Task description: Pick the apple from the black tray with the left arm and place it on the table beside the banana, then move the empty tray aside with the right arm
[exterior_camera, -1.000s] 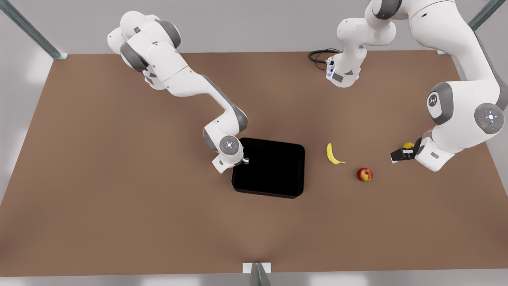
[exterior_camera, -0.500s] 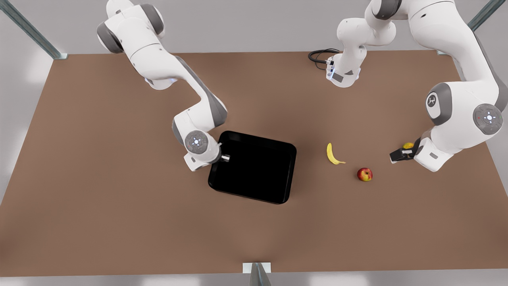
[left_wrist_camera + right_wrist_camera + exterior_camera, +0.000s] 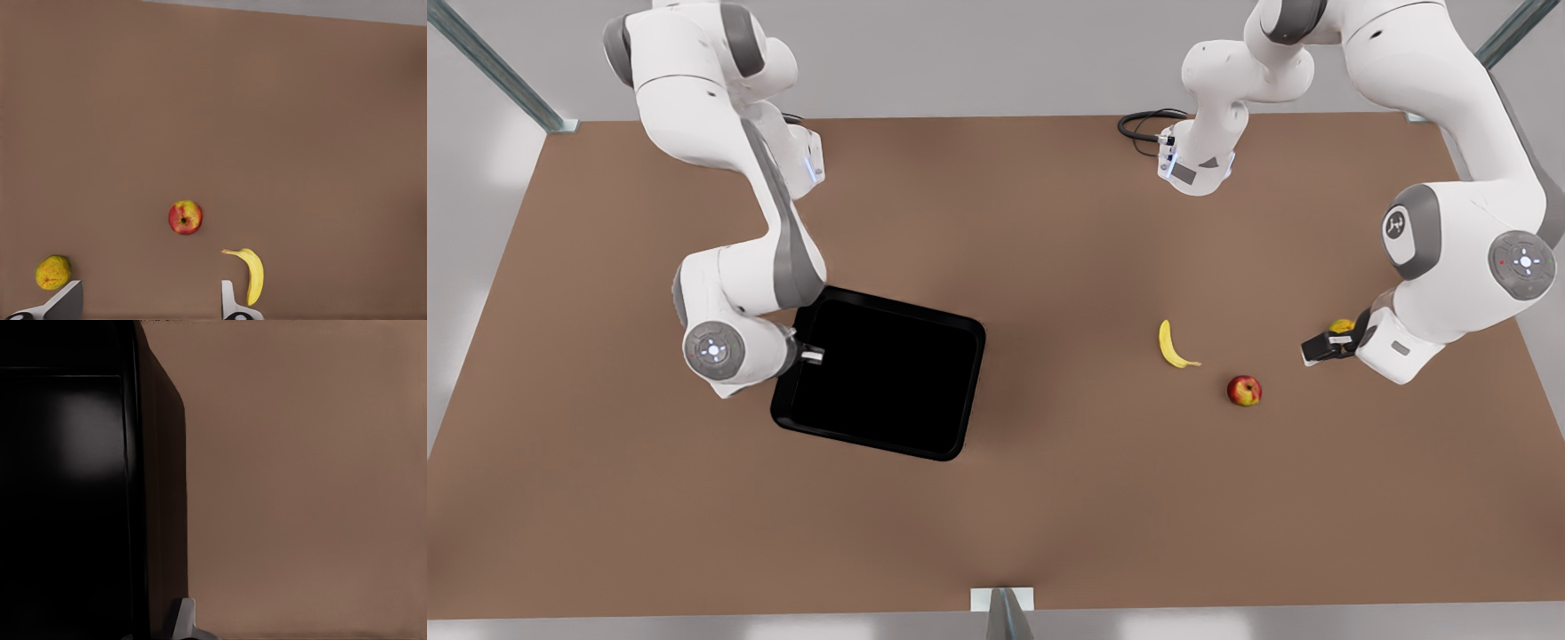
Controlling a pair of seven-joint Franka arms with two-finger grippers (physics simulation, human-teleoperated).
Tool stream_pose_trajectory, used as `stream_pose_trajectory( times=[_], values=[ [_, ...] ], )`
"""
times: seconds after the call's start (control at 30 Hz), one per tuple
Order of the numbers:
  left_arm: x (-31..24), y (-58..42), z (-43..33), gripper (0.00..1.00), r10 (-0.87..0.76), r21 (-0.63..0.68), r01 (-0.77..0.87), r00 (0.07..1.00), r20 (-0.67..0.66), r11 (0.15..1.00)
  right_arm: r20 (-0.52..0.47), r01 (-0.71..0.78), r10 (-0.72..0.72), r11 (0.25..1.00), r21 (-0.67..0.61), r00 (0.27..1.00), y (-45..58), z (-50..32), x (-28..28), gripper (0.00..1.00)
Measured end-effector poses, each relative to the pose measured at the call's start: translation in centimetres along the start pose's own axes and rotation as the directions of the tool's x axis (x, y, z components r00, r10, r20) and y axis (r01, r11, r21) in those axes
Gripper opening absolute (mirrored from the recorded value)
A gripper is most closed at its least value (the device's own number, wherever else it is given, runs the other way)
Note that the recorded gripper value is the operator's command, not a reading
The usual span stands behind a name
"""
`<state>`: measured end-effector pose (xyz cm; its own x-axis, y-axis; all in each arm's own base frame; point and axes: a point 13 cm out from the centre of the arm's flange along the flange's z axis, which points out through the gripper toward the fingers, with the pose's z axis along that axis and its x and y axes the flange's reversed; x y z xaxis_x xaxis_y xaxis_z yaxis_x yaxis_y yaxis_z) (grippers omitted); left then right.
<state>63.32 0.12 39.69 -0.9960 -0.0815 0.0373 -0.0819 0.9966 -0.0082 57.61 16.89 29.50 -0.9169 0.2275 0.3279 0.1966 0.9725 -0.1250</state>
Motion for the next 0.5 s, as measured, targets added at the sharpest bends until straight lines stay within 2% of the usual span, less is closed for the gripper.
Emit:
stream_pose_trajectory(
  times=[0.23,0.5],
  values=[
    [0.0,0.1,0.0,1.0,0.0,0.001,0.0,1.0,0.001,1.0,-0.046,0.005,-0.005,1.0,0.013,0.999,-13.5,-0.8,-3.4,0.0],
    [-1.6,0.5,-2.3,1.0,-0.011,0.013,0.011,0.998,0.056,1.0,-0.105,0.196,-0.196,0.98,-0.008,0.975,-19.5,1.1,-4.7,0.0]
  ],
)
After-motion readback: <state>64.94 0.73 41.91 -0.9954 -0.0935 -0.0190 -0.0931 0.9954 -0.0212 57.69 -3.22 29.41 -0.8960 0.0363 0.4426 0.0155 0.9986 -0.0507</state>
